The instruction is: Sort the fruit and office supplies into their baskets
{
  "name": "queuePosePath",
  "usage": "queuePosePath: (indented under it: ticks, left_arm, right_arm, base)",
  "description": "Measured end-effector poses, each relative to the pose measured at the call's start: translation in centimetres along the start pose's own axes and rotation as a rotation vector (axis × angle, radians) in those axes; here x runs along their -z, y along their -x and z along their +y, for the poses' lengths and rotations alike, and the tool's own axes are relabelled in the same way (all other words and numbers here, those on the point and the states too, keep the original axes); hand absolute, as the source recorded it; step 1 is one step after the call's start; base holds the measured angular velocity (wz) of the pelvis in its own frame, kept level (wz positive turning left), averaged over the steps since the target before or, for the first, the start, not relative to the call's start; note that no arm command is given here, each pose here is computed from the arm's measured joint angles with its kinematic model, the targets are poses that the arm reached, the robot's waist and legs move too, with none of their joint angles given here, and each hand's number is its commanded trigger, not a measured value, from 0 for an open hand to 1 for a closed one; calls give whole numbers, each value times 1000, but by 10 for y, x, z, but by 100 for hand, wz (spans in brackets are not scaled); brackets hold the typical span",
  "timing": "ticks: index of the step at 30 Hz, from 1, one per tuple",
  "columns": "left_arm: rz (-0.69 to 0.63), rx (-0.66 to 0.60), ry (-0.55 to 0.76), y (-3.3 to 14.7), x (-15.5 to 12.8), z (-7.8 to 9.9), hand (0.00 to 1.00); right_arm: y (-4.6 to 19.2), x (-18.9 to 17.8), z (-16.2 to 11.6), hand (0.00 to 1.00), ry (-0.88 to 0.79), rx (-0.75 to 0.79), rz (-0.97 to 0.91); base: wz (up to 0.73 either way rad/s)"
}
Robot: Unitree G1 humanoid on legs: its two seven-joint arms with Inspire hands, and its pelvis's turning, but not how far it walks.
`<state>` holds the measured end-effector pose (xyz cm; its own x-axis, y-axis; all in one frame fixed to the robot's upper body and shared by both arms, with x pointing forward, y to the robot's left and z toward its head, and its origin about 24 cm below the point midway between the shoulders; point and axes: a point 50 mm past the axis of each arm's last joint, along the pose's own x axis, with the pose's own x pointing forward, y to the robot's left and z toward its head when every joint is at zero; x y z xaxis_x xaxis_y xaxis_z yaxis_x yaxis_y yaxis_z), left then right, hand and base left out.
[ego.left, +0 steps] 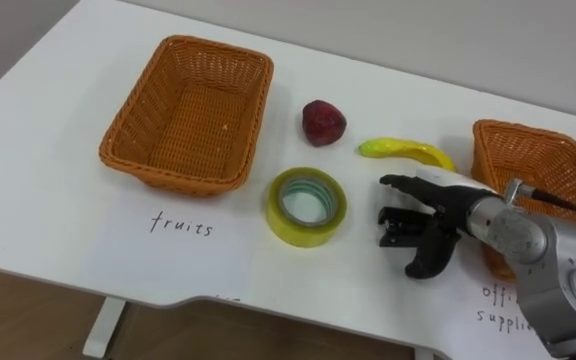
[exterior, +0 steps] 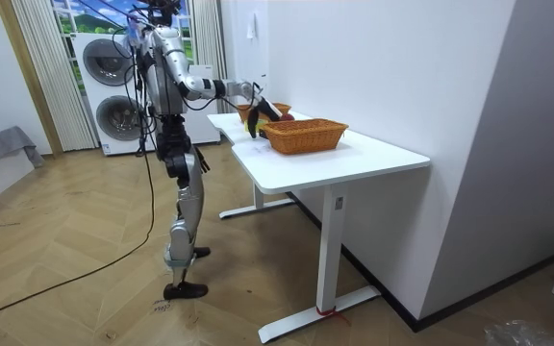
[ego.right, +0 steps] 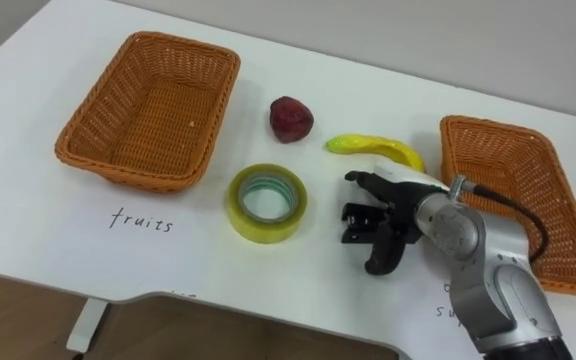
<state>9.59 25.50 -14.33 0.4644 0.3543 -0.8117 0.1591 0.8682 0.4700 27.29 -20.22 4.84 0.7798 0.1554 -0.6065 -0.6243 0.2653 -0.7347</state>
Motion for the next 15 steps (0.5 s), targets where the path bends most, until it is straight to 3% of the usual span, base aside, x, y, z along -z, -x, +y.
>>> queuePosePath:
  ticks: [15]
  left_arm:
    - [-9, -14, 2, -1, -3, 2, 0]
  right_arm:
    - [0, 3, 5, 0, -7, 3, 8]
  base:
    - [0]
